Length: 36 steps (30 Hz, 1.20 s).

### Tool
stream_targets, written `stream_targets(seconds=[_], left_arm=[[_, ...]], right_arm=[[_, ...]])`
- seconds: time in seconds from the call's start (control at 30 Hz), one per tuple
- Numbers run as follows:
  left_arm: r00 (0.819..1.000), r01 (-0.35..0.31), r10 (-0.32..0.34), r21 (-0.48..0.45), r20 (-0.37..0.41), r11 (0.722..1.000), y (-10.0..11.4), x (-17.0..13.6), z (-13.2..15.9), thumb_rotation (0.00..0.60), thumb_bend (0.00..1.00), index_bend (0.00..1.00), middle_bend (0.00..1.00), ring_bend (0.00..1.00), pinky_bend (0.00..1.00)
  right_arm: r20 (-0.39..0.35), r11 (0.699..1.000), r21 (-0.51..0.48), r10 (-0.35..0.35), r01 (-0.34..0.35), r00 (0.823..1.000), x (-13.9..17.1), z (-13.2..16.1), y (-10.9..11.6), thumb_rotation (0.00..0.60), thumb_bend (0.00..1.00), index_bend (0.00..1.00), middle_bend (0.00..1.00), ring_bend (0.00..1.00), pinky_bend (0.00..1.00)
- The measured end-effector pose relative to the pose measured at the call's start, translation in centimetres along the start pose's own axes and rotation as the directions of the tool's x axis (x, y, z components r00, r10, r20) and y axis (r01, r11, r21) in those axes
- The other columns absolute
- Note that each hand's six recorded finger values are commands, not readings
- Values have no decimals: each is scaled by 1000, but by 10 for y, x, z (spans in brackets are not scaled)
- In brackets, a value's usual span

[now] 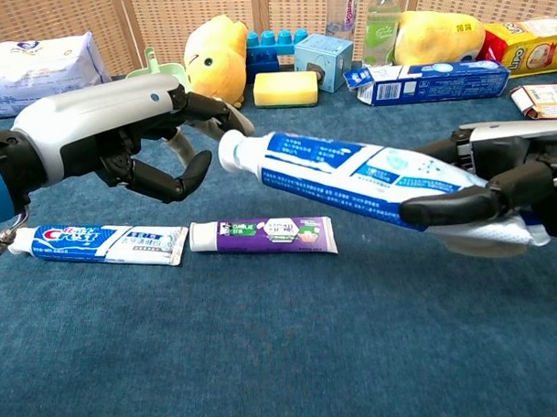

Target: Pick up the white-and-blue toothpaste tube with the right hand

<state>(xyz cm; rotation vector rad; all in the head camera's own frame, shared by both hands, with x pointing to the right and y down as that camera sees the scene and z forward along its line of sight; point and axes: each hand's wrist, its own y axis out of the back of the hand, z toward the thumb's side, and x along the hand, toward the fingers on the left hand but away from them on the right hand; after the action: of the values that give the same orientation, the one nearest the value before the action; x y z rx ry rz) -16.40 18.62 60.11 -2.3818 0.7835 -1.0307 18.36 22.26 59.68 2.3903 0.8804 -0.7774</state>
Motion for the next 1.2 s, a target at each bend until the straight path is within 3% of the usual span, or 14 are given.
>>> stream_targets(seconds=[0.37, 0.53, 0.8, 0.93, 1.2], left_arm=[[999, -35, 36, 15, -38, 999, 11, -1, -13, 600, 610, 310, 184, 170, 331], [994, -97, 98, 15, -46, 995, 33, -9, -15, 600, 505, 211, 164, 160, 329], [983, -178, 178, 2, -49, 984, 75, -41, -15, 600, 388, 147, 131, 129, 324], [986, -158, 158, -4, -47, 987, 76, -50, -13, 600, 360, 127, 117, 119, 324], [998, -63, 62, -6, -31, 998, 51, -45, -6, 600, 353, 101, 101, 109, 323]], right_arm=[[-39, 997, -66, 46, -49, 998, 5, 9, 3, 600, 410, 978, 860, 817, 909], [-31, 999, -35, 27, -28, 999, 4, 7, 13, 600, 412, 979, 859, 817, 908], [15, 998, 47, -46, 45, 999, -3, -5, 28, 600, 411, 979, 859, 817, 909], [31, 992, 99, -77, 74, 997, -9, -9, 30, 600, 413, 978, 860, 816, 908], [53, 985, 140, -105, 97, 993, -19, -12, 20, 600, 414, 978, 859, 816, 909]])
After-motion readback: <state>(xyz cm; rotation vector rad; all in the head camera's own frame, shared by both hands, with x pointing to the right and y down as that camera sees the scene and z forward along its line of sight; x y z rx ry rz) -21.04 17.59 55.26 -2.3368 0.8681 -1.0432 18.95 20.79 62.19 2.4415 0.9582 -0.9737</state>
